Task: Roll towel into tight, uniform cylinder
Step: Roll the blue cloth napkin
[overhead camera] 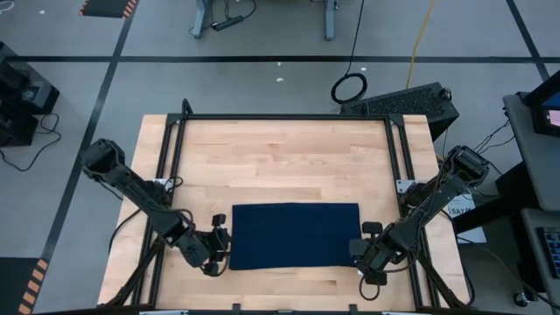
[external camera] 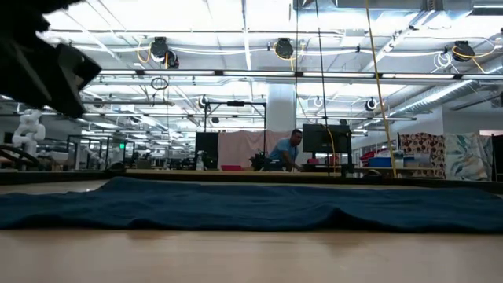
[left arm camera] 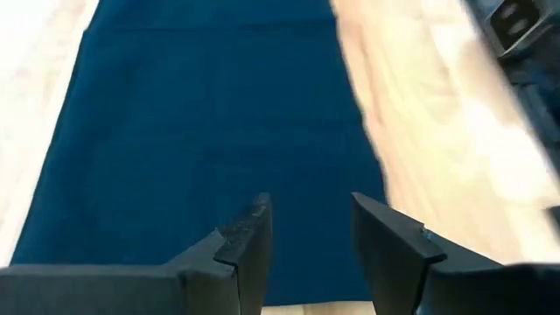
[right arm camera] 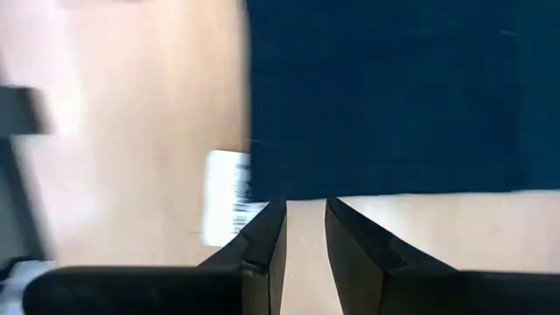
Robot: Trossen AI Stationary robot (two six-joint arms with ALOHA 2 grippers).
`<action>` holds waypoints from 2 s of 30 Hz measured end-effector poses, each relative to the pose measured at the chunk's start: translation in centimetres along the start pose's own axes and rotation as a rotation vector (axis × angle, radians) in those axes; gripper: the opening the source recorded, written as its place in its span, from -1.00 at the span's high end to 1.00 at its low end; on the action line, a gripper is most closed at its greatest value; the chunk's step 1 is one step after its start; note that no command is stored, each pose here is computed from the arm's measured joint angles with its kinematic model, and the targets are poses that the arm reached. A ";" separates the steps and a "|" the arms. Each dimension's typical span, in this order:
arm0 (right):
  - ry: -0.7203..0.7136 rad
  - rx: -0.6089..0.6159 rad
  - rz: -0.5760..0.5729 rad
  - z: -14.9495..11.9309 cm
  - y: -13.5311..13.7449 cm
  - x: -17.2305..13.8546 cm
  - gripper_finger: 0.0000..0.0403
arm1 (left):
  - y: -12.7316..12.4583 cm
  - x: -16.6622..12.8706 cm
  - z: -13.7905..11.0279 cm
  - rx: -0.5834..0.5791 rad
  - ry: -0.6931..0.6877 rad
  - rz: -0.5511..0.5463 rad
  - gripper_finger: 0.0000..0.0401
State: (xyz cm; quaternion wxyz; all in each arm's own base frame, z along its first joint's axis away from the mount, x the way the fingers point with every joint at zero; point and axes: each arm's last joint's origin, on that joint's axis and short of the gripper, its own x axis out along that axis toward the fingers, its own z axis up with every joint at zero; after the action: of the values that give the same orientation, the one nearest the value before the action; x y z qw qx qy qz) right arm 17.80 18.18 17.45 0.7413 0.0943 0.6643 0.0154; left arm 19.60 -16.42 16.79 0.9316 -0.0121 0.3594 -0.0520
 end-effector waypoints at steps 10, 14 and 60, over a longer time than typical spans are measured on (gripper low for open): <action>-0.094 0.021 0.024 0.2 1.5 0.9 0.80 | 0.1 3.7 -1.2 0.019 0.031 0.050 0.22; -0.078 0.030 -0.015 0.2 1.6 2.0 0.89 | 0.3 4.6 -1.8 0.019 0.062 0.077 0.22; -1.052 -0.140 -0.142 4.5 -14.1 4.2 0.98 | 10.9 12.0 2.2 -0.012 -0.248 0.222 0.94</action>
State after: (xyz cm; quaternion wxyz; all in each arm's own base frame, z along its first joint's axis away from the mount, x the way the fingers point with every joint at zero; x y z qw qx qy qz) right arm 21.27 4.37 11.55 0.9779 -0.0056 0.2052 -0.0397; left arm 30.91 -6.85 9.74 0.9688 0.0156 0.2411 0.0551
